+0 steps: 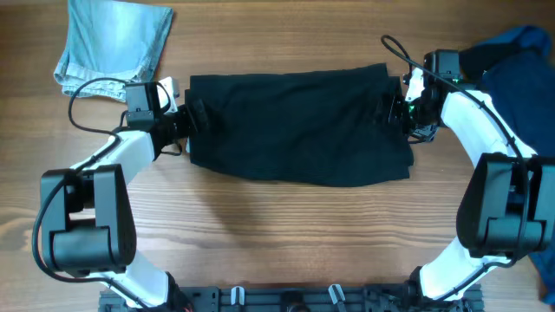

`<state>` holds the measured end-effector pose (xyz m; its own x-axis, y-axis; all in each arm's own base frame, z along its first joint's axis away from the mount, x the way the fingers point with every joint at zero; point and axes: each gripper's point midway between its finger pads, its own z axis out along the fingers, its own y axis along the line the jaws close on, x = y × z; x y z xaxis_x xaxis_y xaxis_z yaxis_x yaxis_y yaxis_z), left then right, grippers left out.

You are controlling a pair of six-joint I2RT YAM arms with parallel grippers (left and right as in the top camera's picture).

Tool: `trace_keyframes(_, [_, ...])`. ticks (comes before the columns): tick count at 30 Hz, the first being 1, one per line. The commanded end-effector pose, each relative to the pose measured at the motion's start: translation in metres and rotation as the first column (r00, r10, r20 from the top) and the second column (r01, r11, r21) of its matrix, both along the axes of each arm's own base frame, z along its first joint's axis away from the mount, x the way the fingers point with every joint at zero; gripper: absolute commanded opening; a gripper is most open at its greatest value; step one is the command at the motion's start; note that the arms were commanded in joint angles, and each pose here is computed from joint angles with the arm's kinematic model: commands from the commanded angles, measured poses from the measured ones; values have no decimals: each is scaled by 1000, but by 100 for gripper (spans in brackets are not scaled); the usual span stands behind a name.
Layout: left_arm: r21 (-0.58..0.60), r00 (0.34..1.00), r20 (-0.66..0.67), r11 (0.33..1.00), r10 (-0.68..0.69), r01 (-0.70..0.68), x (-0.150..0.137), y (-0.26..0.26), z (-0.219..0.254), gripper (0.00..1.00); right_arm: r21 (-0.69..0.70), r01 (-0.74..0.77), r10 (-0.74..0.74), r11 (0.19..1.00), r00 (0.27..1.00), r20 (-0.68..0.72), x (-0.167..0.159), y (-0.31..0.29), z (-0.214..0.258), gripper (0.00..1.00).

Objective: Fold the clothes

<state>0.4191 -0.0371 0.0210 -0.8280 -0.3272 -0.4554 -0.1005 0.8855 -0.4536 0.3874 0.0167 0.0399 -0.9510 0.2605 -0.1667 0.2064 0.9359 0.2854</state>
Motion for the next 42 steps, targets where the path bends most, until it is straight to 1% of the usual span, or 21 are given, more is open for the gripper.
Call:
trace_keyframes(1, [-53,998,-17,997,-55,54,-3,-11,-6,100,14,-21,22,1000,1000,-13,-4,3,-5,100])
trace_keyframes(5, [-115,995,-37,990,-90,85,-11,-22,-5,99,26,-24,24,999,1000,-15,-4,5,-5,100])
trace_keyframes(8, [-120,994,-56,989,-92,85,-15,-22,-6,87,36,-25,26,999,1000,-15,-4,7,-4,100])
trace_keyframes(10, [-121,994,-60,989,-93,85,-15,-23,-7,87,36,-23,23,999,1000,-16,-4,6,-4,100])
trace_keyframes(11, [-121,994,-60,989,-96,88,-16,-24,-7,83,37,-22,23,999,1000,-17,-5,7,-4,100])
trace_keyframes(14, [-120,993,-58,988,-103,95,-16,-27,-7,60,37,-22,23,999,1000,-21,-6,7,-4,100])
trace_keyframes(15, [-120,993,-58,988,-105,97,-16,-28,-7,44,37,-22,23,999,999,-22,-6,7,-4,100])
trace_keyframes(17, [-120,993,-57,988,-105,97,-16,-28,-6,18,36,-23,23,999,999,-22,-6,7,-5,100])
trace_keyframes(19, [-119,994,-52,988,-101,95,-15,-26,-4,8,36,-23,23,999,999,-21,-6,7,-4,100])
trace_keyframes(20, [-118,994,-50,989,-99,92,-15,-25,-2,4,36,-23,23,999,1000,-21,-6,7,-4,100])
trace_keyframes(22, [-80,996,-57,995,-63,58,-15,-14,3,4,36,-22,23,999,999,-22,-6,7,-5,100])
trace_keyframes(25, [21,996,-94,1000,8,-6,-17,6,14,4,36,-23,24,999,999,-22,-6,7,-5,100])
trace_keyframes(28, [98,994,-95,994,54,-44,-13,21,46,4,36,-23,24,999,1000,-15,-4,7,-4,100])
trace_keyframes(31, [147,994,-73,986,86,-75,-8,31,76,4,37,-23,23,999,1000,-18,-5,7,-4,100])
trace_keyframes(35, [157,994,-71,985,84,-72,-5,32,106,4,61,-29,31,998,999,-19,-6,11,-3,100])
trace_keyframes(39, [166,996,-78,985,53,-39,-5,25,124,4,83,-33,34,996,999,-13,-5,15,-2,100])
trace_keyframes(40, [166,997,-70,986,41,-29,-3,20,128,8,83,-34,34,996,999,-9,-4,15,-2,100])
trace_keyframes(41, [166,997,-68,986,36,-24,-3,18,128,24,82,-34,34,996,999,-7,-3,15,-1,100])
trace_keyframes(42, [166,997,-71,986,36,-24,-3,18,128,46,83,-34,34,996,999,-7,-3,15,-1,100])
